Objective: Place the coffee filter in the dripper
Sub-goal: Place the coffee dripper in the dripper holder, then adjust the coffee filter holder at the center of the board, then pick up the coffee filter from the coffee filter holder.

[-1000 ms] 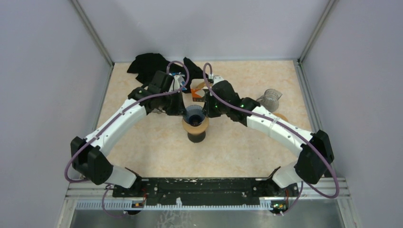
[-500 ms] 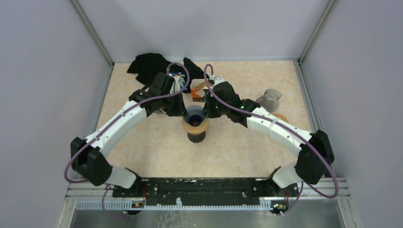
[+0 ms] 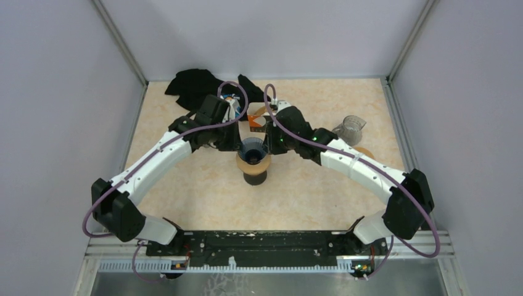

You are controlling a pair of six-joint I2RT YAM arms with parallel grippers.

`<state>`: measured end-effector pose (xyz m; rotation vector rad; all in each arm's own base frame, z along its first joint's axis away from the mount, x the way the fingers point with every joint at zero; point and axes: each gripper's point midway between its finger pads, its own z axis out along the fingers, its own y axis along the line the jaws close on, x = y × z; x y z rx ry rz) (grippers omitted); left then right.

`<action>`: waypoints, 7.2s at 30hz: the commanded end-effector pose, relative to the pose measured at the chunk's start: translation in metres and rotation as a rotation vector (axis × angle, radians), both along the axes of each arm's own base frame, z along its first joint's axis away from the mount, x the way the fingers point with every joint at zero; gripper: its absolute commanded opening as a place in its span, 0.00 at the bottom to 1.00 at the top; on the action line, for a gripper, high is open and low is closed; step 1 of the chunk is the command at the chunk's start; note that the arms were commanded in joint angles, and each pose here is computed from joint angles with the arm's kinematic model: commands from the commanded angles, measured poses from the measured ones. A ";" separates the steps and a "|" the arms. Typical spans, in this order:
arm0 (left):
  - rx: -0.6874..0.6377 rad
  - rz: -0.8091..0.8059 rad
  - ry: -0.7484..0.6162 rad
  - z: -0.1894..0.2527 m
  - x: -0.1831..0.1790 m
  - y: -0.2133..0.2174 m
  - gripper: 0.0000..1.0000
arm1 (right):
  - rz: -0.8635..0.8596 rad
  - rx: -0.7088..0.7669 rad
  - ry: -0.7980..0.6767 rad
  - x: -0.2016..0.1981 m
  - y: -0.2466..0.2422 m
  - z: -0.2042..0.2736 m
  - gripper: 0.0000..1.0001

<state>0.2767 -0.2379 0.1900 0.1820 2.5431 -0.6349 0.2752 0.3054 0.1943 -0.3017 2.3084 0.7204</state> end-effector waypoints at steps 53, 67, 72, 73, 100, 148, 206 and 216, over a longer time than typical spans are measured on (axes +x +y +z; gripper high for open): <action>0.077 0.184 -0.353 0.006 0.066 0.143 0.98 | -0.088 -0.259 -0.328 0.179 -0.080 0.033 0.63; 0.021 0.199 -0.312 -0.002 0.067 0.150 0.98 | -0.319 -0.158 -0.110 0.197 -0.072 -0.012 0.42; 0.015 0.196 -0.304 -0.004 0.067 0.150 0.99 | -0.322 -0.178 -0.086 0.201 -0.070 -0.022 0.38; 0.014 0.195 -0.304 -0.004 0.067 0.150 0.99 | -0.321 -0.183 -0.084 0.201 -0.071 -0.023 0.36; 0.011 0.187 -0.292 -0.008 0.068 0.150 0.99 | -0.082 -0.501 -0.237 0.221 -0.109 -0.012 0.00; -0.027 0.154 -0.280 -0.008 0.066 0.143 0.99 | -0.222 -0.323 -0.354 0.204 -0.102 0.061 0.42; -0.038 0.145 -0.265 -0.011 0.065 0.141 0.99 | -0.359 -0.191 -0.161 0.213 -0.074 -0.013 0.08; -0.038 0.145 -0.262 -0.012 0.065 0.141 0.99 | -0.357 -0.080 -0.179 0.217 -0.059 0.001 0.16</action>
